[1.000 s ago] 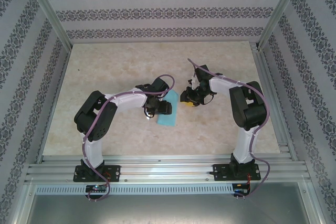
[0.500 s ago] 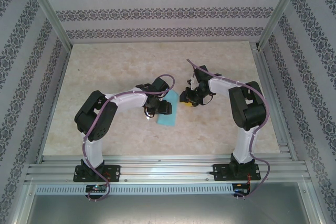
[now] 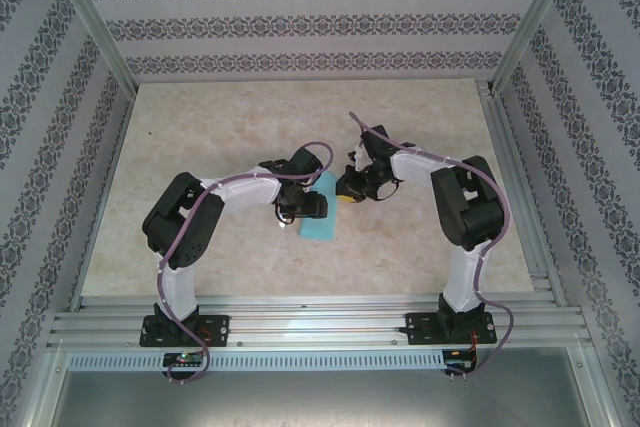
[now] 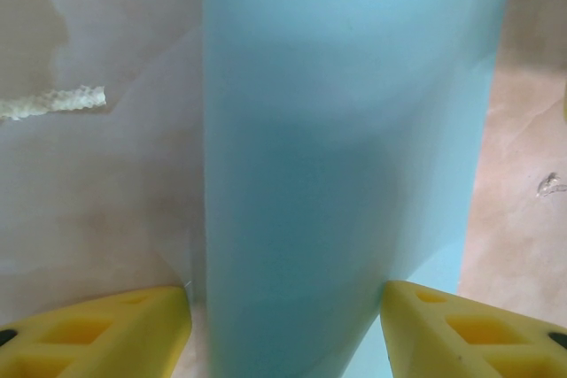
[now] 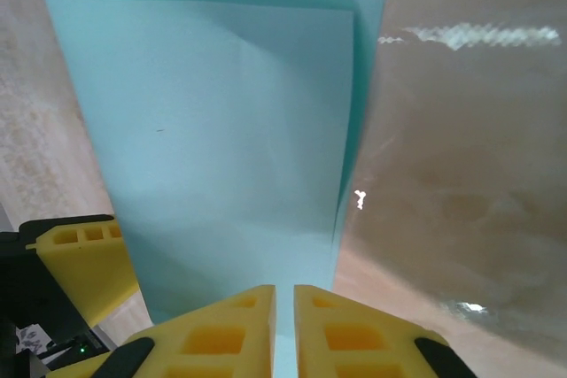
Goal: Fold a paper plane with a square sheet of paper (fold left side to right side)
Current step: First fold in half a square sheet of paper at the center of the table.
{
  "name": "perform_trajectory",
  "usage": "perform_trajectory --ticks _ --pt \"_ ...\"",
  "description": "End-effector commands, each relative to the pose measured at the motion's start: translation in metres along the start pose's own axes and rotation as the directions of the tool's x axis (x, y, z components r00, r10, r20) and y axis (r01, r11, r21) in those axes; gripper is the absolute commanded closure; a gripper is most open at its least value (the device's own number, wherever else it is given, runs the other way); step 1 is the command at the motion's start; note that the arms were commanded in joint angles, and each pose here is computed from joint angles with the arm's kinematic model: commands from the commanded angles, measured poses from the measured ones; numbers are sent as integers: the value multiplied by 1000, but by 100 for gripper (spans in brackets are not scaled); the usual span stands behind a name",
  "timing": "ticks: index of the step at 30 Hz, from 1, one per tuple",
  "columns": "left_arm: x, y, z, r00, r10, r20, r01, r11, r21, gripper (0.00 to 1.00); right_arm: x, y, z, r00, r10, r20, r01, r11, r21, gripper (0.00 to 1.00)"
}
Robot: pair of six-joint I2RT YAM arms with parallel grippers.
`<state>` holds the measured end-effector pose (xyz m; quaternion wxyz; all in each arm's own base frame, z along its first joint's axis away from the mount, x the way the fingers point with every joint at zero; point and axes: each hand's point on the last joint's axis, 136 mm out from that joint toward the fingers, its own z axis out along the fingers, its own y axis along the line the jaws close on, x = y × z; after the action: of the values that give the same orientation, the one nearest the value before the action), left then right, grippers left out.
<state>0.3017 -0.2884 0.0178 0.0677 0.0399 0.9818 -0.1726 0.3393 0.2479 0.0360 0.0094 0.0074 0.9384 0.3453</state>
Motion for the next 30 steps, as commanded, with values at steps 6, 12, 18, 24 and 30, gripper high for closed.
perform_trajectory --ticks 6,12,18,24,30 --pt "31 -1 51 994 46 -99 -47 999 1 38 -3 10 12 1000 -9 -8 9 1000 -23 90" --pt "32 -2 52 994 52 -100 -52 999 1 38 -5 5 7 1000 -5 13 5 1000 9 90" --pt "33 -3 52 993 61 -102 -61 998 0 38 -10 3 -6 998 2 56 -3 1000 16 89" --pt "33 -4 53 993 61 -103 -61 998 1 38 -9 3 -8 999 6 52 -7 1000 7 88" --pt "33 -4 54 993 61 -104 -61 998 -2 38 -6 7 0 1000 1 31 -1 1000 -5 89"
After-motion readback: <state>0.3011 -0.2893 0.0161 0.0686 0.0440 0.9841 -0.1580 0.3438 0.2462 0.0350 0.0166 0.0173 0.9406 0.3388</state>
